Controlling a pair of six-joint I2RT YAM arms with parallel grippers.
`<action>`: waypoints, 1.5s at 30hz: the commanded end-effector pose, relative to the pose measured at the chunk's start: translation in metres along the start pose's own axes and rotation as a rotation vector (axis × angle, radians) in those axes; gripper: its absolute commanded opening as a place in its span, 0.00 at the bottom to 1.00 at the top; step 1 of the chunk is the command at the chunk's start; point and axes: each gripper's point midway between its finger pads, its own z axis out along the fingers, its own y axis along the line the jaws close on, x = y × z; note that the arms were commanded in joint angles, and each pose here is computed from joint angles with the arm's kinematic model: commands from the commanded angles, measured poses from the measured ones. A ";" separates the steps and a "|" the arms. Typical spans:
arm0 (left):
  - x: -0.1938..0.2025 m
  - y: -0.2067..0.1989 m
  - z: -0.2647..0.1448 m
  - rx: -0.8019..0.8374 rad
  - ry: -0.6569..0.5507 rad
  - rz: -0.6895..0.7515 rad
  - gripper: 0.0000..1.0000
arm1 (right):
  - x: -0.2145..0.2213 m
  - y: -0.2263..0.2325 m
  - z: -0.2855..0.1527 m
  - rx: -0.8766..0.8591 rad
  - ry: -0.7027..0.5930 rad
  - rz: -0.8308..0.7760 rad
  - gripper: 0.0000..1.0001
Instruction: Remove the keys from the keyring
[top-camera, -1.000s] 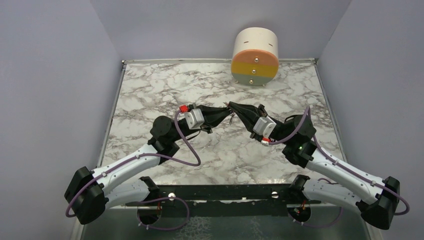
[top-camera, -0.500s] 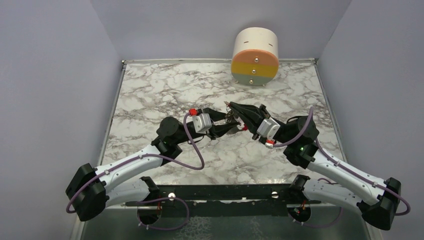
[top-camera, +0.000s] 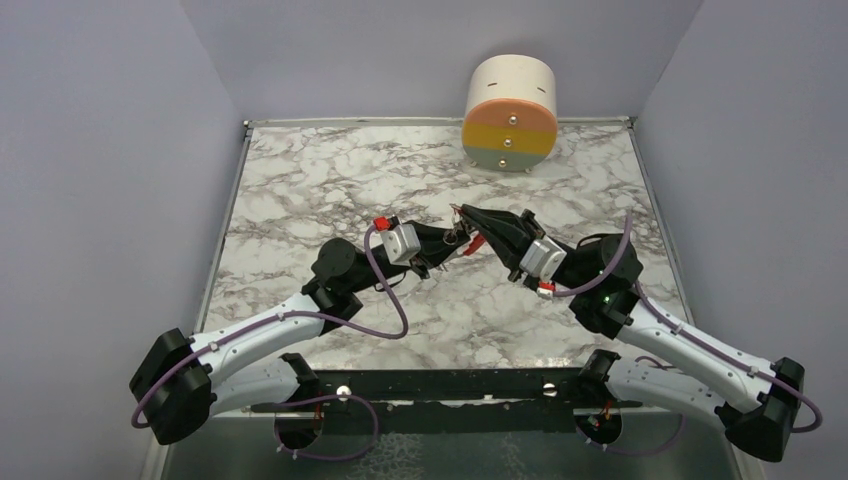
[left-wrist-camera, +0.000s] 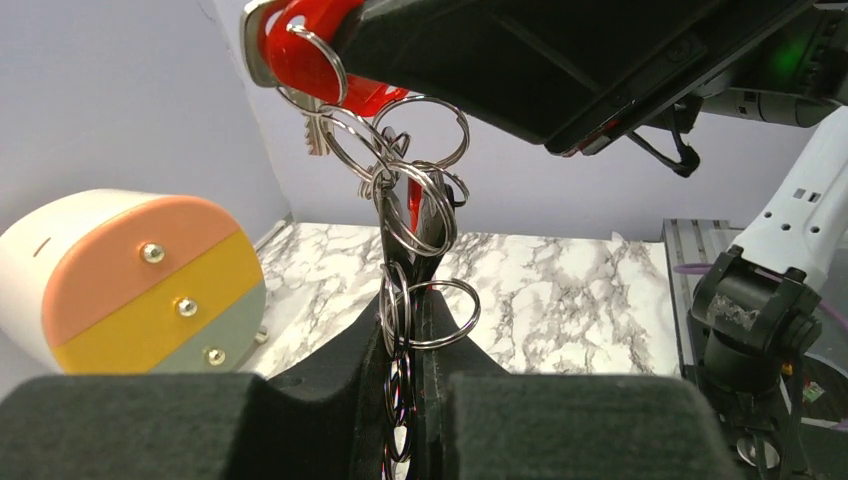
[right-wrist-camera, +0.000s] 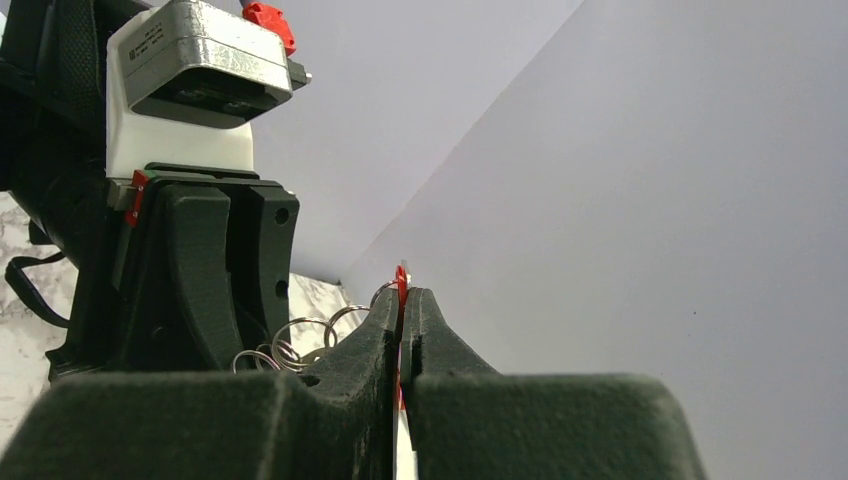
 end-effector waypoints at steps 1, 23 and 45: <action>0.001 0.004 -0.001 -0.040 0.002 -0.016 0.00 | -0.036 -0.025 0.000 0.068 -0.104 -0.031 0.02; 0.021 0.074 -0.021 -0.449 0.114 0.001 0.00 | -0.056 -0.022 -0.014 0.057 -0.158 0.032 0.02; 0.018 0.086 -0.019 -0.496 0.128 0.038 0.00 | -0.049 0.014 -0.003 -0.101 -0.175 0.203 0.02</action>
